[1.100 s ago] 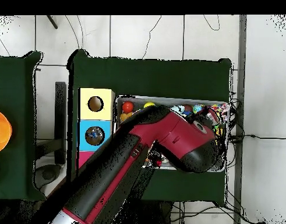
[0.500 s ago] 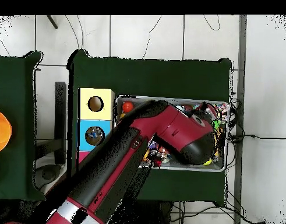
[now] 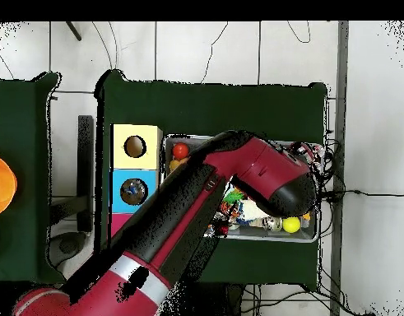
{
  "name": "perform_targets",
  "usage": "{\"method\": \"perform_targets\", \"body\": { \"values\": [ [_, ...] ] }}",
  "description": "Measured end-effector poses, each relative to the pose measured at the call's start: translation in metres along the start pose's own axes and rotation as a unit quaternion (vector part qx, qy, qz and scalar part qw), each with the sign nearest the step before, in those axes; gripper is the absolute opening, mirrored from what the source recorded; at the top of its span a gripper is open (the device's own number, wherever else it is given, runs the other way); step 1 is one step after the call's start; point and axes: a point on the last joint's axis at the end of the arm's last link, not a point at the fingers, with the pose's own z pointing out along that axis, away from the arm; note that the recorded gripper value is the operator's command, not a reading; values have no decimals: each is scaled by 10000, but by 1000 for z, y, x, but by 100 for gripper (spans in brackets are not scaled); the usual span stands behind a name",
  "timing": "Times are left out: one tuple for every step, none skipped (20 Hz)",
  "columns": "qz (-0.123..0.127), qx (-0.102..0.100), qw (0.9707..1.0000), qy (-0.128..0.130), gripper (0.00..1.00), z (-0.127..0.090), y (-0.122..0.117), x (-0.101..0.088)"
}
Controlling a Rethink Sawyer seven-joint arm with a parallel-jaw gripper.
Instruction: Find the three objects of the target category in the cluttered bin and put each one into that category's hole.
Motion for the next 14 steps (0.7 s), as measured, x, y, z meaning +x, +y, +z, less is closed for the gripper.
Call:
{"method": "perform_targets", "body": {
  "values": [
    [-7,-22,10000,14,100,3,0,0],
    [-15,-44,10000,28,100,5,0,1],
    [-23,-62,10000,40,100,7,1,1],
    [-30,-76,10000,50,100,9,2,1],
    [-44,-99,9999,65,100,11,3,1],
    [-61,-126,9999,79,100,14,5,1],
    [-85,-174,9998,100,100,17,7,0],
    [-96,-194,9997,108,100,18,8,0],
    [-135,-259,9995,134,100,24,12,-1],
    [-146,-275,9994,139,100,25,13,-2],
    [-161,-291,9993,149,100,27,14,-2],
    [-187,-314,9992,162,100,31,15,-3],
    [-194,-318,9992,163,100,32,16,-3],
    [-207,-323,9991,169,100,34,16,-4]
  ]
}}
